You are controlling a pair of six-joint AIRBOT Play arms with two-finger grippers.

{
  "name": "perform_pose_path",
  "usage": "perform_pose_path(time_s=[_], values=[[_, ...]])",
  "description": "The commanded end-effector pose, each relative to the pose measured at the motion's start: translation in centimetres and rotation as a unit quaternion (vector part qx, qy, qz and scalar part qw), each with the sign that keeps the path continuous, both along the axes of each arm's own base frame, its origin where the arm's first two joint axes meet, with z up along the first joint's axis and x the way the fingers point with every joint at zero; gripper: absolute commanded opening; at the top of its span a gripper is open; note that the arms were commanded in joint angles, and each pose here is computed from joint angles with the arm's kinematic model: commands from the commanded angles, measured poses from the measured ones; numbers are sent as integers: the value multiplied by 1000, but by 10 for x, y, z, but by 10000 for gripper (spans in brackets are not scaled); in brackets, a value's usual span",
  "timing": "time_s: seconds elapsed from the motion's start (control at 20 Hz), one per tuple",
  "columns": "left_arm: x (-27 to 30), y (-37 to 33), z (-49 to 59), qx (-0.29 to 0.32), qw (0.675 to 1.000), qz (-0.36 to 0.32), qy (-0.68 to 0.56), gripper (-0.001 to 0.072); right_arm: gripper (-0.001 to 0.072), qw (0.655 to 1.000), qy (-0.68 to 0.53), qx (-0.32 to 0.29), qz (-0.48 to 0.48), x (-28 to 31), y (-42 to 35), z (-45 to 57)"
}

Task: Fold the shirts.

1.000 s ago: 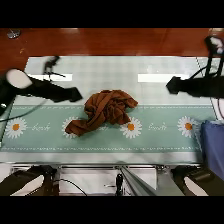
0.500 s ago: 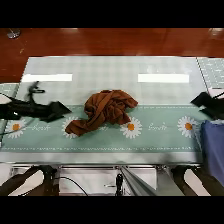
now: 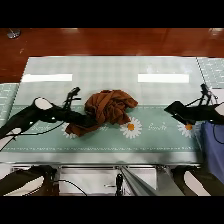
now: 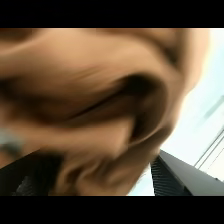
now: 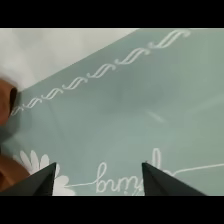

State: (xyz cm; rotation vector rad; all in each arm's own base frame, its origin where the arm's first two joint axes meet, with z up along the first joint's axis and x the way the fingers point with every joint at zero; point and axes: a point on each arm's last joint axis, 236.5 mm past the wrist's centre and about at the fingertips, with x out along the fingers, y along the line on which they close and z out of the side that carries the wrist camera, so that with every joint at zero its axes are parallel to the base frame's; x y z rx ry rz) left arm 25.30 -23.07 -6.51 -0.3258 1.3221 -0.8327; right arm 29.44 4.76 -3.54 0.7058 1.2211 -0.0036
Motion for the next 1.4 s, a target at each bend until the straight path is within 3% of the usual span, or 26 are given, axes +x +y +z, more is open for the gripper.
perform_pose_path(time_s=[0.0, 0.05, 0.1, 0.15, 0.6, 1.2, 1.25, 1.3, 1.35], values=[[0, -27, -4, 6, 999, -37, -18, 675, 632, 999, 16, 12, 27, -1, 29, -14], [2, -28, -7, 6, 999, -37, -15, 522, 632, 999, 25, 18, 37, -3, 39, -19], [6, -27, -8, 7, 999, -35, -15, 91, 632, 998, 32, 23, 47, -4, 49, -23], [12, -25, -6, 6, 999, -28, -17, 36, 632, 997, 37, 26, 57, -6, 58, -28], [51, 11, 24, -22, 999, 21, -11, 36, 631, 985, 41, 115, 124, 4, 153, -45], [51, 11, 25, -25, 999, 29, -1, 36, 613, 961, 68, 140, 231, 14, 243, -54], [54, 9, 28, -34, 998, 45, 6, 36, 595, 959, 70, 141, 236, 11, 248, -55], [59, 6, 34, -45, 998, 53, 4, 36, 437, 958, 70, 138, 242, 9, 251, -56], [64, 5, 41, -50, 997, 56, -3, 36, 218, 957, 72, 139, 243, 8, 251, -56]])
